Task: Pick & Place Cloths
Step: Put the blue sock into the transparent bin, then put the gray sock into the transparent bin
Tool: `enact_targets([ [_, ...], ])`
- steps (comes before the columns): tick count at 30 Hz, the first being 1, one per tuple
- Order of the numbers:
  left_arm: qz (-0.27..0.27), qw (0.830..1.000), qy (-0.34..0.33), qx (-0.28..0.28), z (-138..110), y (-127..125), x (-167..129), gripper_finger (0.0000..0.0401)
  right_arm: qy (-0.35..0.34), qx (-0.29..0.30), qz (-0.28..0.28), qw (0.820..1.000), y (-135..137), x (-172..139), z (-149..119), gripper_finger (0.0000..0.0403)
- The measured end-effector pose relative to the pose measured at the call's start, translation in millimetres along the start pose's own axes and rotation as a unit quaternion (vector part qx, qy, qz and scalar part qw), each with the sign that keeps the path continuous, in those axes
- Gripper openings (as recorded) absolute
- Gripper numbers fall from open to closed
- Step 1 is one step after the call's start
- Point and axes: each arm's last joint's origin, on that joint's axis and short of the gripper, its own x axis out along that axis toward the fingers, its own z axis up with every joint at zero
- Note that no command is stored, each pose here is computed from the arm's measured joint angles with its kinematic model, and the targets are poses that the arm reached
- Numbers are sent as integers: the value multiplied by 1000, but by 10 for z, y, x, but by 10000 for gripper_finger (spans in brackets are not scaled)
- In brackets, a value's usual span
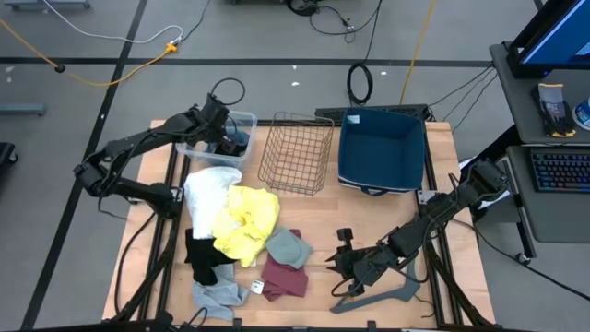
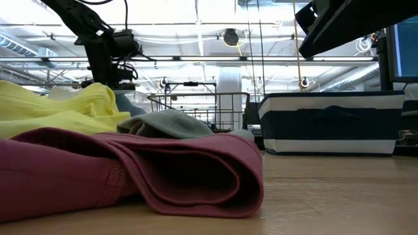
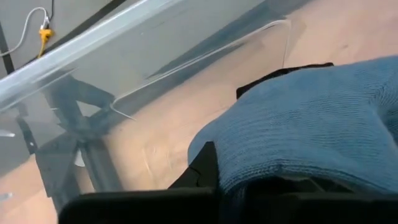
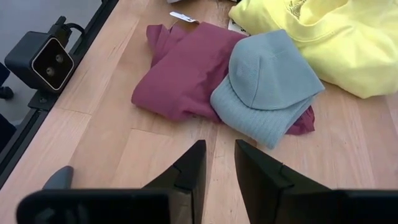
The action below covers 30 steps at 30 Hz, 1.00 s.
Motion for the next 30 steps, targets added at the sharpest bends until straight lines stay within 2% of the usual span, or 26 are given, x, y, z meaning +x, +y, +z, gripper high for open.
enact_targets([
  [4,0,1000,1,-7,-1,1,0,41,-5,2,1,1000,3,0,10,75],
  [13,-7,1000,27,-1,-61,6,-29,196,-10,4,3,1000,4,0,20,75],
  [17,-10,1000,13,-1,-91,36,-178,246,-17,1,-2,1000,-49,22,48,75],
  [20,-19,999,-29,-6,-105,56,-383,269,-35,-15,-6,999,-104,46,100,75],
  [22,-33,997,-62,-11,-123,60,-539,279,-50,-32,11,998,-144,63,149,75],
  [26,-101,986,-130,-12,-189,66,-864,291,-83,-62,40,994,-219,88,239,80],
  [30,-170,969,-181,-9,-286,56,-1139,288,-94,-83,29,992,-296,110,274,103],
])
